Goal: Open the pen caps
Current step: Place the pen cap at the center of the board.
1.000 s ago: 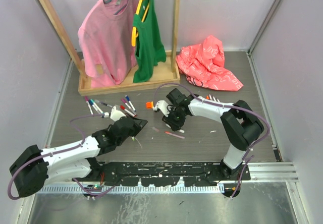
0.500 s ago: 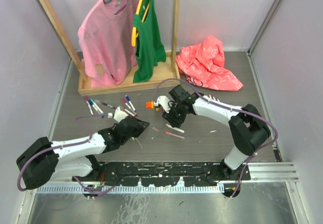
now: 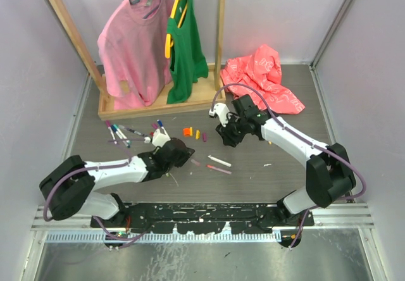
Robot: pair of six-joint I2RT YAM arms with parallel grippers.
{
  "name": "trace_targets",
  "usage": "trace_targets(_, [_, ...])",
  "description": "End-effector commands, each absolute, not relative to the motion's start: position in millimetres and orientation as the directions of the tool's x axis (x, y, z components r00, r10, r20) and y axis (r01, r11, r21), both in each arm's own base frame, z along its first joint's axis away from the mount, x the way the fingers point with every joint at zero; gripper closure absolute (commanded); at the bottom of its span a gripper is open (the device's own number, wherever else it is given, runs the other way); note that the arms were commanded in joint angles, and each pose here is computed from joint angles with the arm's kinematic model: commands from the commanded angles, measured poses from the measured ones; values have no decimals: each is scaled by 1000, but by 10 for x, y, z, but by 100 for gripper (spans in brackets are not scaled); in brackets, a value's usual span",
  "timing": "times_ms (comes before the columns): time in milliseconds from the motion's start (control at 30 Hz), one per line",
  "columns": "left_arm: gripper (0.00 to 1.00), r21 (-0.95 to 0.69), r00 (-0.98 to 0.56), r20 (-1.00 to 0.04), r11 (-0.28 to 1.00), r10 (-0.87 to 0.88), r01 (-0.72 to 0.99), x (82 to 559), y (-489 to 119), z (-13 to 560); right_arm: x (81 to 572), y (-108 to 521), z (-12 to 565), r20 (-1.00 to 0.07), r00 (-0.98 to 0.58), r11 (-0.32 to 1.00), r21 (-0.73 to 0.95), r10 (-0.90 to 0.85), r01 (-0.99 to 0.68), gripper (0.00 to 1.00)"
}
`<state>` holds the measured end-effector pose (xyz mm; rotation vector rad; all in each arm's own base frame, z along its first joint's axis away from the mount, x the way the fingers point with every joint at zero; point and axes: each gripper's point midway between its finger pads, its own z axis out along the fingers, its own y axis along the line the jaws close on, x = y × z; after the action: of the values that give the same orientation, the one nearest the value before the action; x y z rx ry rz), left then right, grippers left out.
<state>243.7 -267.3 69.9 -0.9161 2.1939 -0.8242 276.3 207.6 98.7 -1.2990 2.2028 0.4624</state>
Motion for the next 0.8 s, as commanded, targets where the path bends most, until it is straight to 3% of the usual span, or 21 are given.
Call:
trace_targets(0, [100, -731, -551, -291, 553, -782, -399, 2553, -2797, 773, 2882, 2113, 1249, -662, -355, 489, -20, -660, -872, 58])
trace_targets(233, [100, -689, -570, -276, 573, -774, -444, 2594, -2928, 626, 2953, 2043, 1265, -663, -367, 521, -42, -653, -852, 58])
trace_targets(767, [87, -650, -585, -260, 587, -768, -482, 2615, -3021, 464, 2958, 2023, 1275, -667, -369, 526, -39, -647, -850, 58])
